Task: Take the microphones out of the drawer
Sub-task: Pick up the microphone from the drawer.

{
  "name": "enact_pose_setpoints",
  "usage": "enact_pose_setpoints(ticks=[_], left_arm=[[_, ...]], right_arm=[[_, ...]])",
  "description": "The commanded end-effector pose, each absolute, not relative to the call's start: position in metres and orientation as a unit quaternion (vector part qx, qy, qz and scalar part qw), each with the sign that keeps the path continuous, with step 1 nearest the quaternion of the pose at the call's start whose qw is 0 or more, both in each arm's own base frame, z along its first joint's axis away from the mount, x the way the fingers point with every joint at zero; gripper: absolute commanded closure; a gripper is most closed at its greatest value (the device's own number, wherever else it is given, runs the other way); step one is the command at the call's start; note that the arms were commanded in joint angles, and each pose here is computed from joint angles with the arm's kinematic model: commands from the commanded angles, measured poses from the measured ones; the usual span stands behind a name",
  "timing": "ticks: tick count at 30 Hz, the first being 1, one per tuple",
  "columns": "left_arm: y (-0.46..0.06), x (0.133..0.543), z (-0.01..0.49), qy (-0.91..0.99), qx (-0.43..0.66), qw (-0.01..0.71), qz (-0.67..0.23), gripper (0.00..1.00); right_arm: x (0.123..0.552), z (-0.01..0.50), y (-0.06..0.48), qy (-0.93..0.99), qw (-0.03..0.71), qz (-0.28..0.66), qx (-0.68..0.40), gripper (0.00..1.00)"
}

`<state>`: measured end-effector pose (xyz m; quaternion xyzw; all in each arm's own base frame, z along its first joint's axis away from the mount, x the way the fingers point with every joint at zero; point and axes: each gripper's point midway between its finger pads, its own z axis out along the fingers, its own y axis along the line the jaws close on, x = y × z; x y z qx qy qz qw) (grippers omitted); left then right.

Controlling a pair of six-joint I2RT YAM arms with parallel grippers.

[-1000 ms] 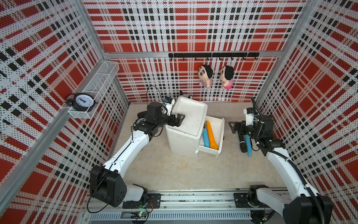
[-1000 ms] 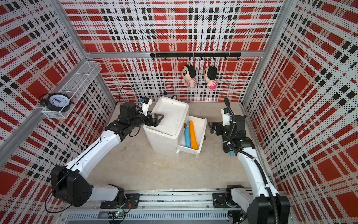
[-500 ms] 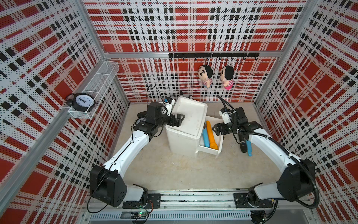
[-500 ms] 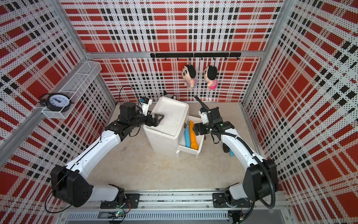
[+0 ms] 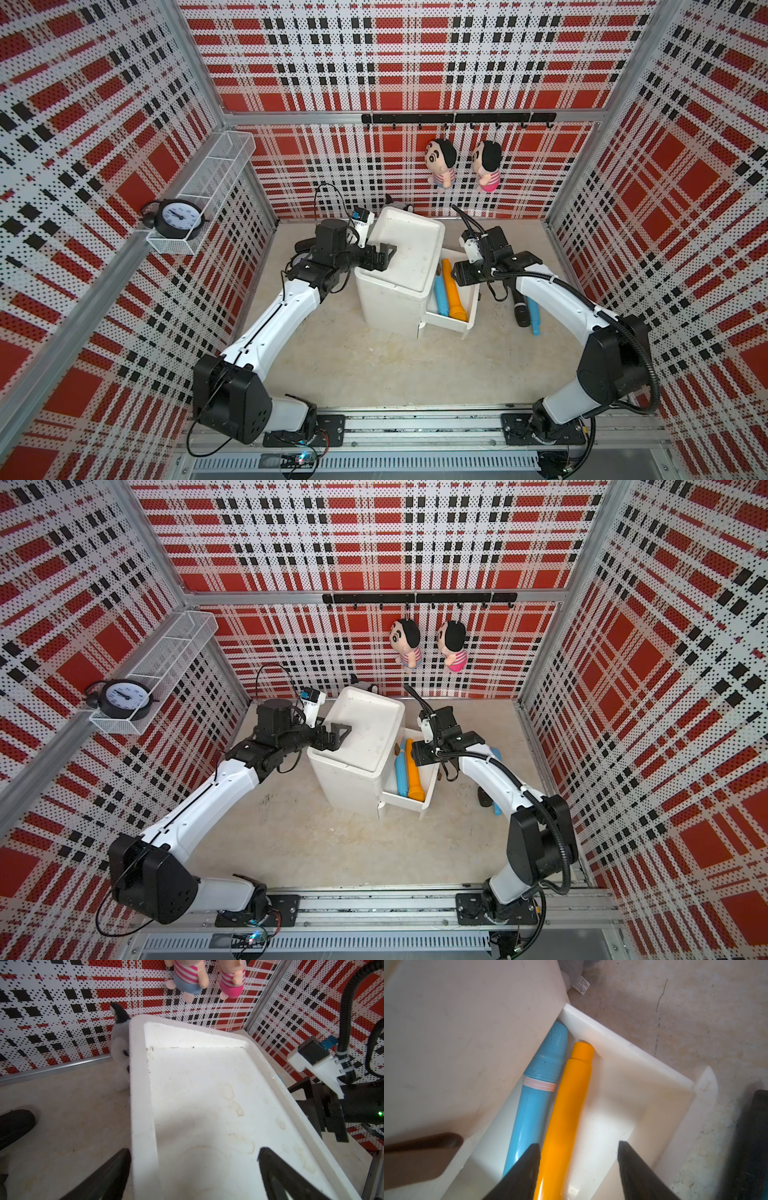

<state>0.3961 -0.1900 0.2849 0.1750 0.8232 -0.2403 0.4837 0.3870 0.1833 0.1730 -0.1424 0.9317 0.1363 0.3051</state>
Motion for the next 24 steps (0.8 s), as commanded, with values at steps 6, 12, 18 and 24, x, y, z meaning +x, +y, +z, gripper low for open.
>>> enact_pose_setpoints(ticks=[6, 12, 18, 24], left_arm=[[-0.175, 0.397, 0.27, 0.839, 0.164, 0.474, -0.211, 0.02], [-0.176, 0.396, 0.27, 0.839, 0.164, 0.473, -0.211, 0.02], [-0.176, 0.396, 0.269, 0.839, 0.165, 0.472, -0.213, 0.02], [-0.176, 0.396, 0.27, 0.839, 0.165, 0.473, -0.213, 0.02]], right_arm=[[0.395, 0.166, 0.19, 0.935, 0.298, 0.131, -0.141, 0.48], [0.396, 0.153, 0.198, 0.938, 0.288, 0.131, -0.143, 0.51], [0.394, 0.143, 0.2, 0.943, 0.276, 0.118, -0.143, 0.51], [0.395, 0.135, 0.196, 0.95, 0.261, 0.087, -0.145, 0.51]])
